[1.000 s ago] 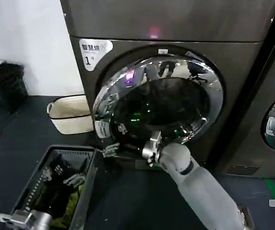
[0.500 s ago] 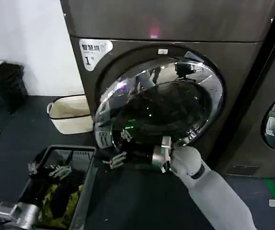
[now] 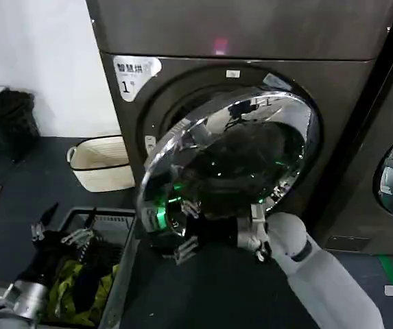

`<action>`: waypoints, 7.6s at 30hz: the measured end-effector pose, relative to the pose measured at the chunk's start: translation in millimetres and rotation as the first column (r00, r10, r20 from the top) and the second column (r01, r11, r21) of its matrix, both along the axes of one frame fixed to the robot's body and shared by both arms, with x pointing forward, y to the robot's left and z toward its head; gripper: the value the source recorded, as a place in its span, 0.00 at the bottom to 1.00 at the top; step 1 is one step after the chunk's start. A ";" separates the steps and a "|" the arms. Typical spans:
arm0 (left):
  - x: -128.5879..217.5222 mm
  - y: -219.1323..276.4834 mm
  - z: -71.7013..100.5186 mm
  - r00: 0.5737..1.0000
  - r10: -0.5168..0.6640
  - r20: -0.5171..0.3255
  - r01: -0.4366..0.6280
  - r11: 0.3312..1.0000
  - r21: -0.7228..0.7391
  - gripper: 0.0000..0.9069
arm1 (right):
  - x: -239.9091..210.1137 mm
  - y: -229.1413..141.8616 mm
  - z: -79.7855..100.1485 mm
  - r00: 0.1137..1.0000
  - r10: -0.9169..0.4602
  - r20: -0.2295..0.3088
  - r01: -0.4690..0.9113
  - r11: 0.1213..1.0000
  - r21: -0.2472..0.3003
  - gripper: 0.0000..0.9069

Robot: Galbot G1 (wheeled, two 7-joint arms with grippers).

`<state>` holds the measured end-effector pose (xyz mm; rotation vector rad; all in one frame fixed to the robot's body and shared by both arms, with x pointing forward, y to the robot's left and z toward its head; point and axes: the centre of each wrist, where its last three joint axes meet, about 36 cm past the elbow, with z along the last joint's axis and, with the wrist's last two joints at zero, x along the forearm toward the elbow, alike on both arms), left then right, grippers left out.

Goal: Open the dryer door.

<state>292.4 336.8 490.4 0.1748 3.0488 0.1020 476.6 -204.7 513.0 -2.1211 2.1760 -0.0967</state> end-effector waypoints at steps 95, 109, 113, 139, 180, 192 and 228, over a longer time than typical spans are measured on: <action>96.5 -125.9 7.7 0.707 -0.705 -0.060 0.702 0.709 -0.062 1.00 | -171.7 -350.9 43.7 0.706 -0.653 0.272 0.658 0.748 0.086 1.00; 84.9 -155.4 4.0 0.605 -0.792 -0.082 0.792 0.609 -0.042 1.00 | -243.4 -372.4 95.8 0.075 -0.969 0.236 0.870 0.180 0.460 1.00; 81.7 -169.8 -1.8 0.550 -0.832 -0.079 0.830 0.555 -0.063 1.00 | -259.6 -374.2 113.1 -0.154 -0.967 0.204 0.873 -0.036 0.486 1.00; 113.0 -275.1 -30.4 0.288 -0.953 -0.096 0.945 0.299 -0.134 1.00 | -344.1 -391.8 163.3 -0.792 -0.569 0.223 0.575 -0.571 0.586 1.00; 168.3 -387.1 -29.7 0.207 -0.975 -0.077 0.971 0.215 -0.102 1.00 | -450.0 -420.8 210.0 -0.956 -0.097 0.277 0.236 -0.817 0.527 1.00; 183.1 -418.5 -24.4 0.207 -0.975 -0.076 0.972 0.214 -0.092 1.00 | -470.0 -428.5 216.3 -0.960 -0.023 0.278 0.175 -0.824 0.538 1.00; 231.2 -453.8 -18.3 0.325 -0.943 -0.078 0.942 0.330 -0.063 1.00 | -458.2 -445.0 208.3 -0.940 -0.143 0.310 0.289 -0.817 0.499 1.00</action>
